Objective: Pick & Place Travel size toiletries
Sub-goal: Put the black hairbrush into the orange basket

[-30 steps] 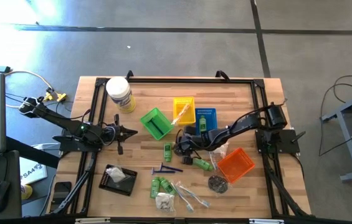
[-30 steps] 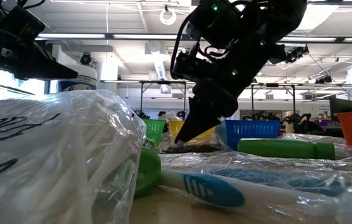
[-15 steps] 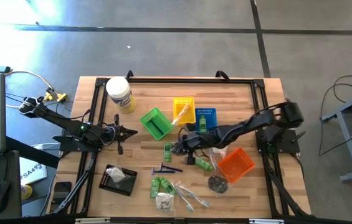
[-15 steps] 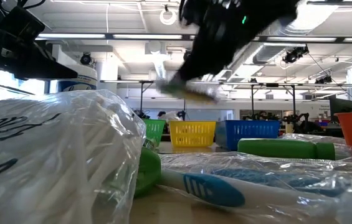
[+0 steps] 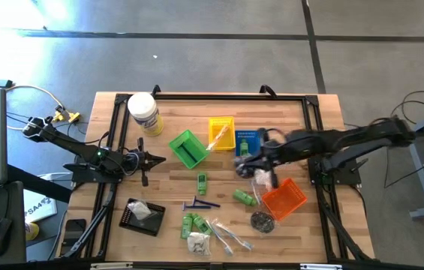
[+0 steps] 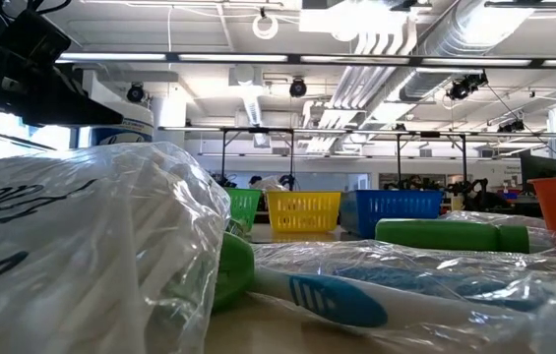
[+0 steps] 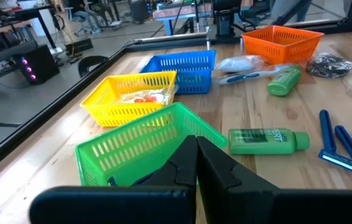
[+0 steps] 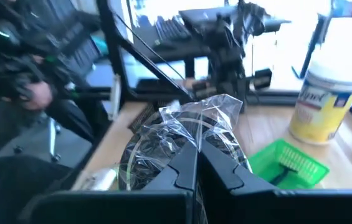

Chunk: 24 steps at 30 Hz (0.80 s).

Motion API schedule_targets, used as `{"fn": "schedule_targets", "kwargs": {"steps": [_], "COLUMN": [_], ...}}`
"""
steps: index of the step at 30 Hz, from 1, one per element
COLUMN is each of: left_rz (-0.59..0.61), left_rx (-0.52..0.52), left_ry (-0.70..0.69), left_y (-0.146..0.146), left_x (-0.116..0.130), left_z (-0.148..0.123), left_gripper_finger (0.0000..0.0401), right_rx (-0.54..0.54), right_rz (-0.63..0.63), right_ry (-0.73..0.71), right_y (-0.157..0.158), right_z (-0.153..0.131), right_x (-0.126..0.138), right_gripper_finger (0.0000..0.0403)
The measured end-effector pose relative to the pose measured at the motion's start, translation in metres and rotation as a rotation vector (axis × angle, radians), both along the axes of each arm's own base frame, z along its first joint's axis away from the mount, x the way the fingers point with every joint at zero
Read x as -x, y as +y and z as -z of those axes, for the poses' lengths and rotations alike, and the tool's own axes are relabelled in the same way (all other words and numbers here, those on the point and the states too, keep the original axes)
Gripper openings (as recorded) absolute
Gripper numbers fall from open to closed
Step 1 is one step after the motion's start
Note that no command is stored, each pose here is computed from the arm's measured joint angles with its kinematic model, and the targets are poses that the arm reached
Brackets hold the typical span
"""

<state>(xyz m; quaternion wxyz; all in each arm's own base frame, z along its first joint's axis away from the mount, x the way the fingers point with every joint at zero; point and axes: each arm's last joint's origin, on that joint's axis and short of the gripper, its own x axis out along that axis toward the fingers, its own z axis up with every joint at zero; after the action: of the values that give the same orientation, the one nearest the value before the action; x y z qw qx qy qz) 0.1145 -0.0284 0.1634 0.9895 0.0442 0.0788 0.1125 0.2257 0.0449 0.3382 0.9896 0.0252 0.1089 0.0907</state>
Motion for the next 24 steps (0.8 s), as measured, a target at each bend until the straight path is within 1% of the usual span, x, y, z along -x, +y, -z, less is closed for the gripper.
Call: {"fn": "schedule_targets", "kwargs": {"steps": [3, 5, 10, 13, 15, 19, 24], "left_rz": [0.0, 0.0, 0.0, 0.0, 0.0, 0.0, 0.0], "left_rx": [0.0, 0.0, 0.0, 0.0, 0.0, 0.0, 0.0], "left_ry": [0.0, -0.001, 0.0, -0.001, 0.0, 0.0, 0.001], "left_y": [0.0, 0.0, 0.0, 0.0, 0.0, 0.0, 0.0], "left_x": [0.0, 0.0, 0.0, 0.0, 0.0, 0.0, 0.0], "left_z": [0.0, 0.0, 0.0, 0.0, 0.0, 0.0, 0.0], "left_gripper_finger": [0.0, 0.0, 0.0, 0.0, 0.0, 0.0, 0.0], "right_rx": [-0.004, -0.015, -0.045, -0.055, -0.068, -0.078, -0.089], "right_rz": [-0.056, -0.079, -0.05, -0.079, -0.095, -0.125, -0.141], "right_ry": [-0.057, -0.065, -0.1, -0.155, -0.204, -0.252, -0.245], "right_y": [0.0, 0.0, -0.004, -0.005, -0.006, -0.009, -0.012], "right_z": [0.003, 0.01, 0.032, 0.045, 0.052, 0.066, 0.076], "right_x": [0.025, 0.041, 0.073, 0.093, 0.104, 0.122, 0.137], "right_gripper_finger": [0.0003, 0.0003, 0.0003, 0.0003, 0.0003, 0.0003, 0.0003]}}
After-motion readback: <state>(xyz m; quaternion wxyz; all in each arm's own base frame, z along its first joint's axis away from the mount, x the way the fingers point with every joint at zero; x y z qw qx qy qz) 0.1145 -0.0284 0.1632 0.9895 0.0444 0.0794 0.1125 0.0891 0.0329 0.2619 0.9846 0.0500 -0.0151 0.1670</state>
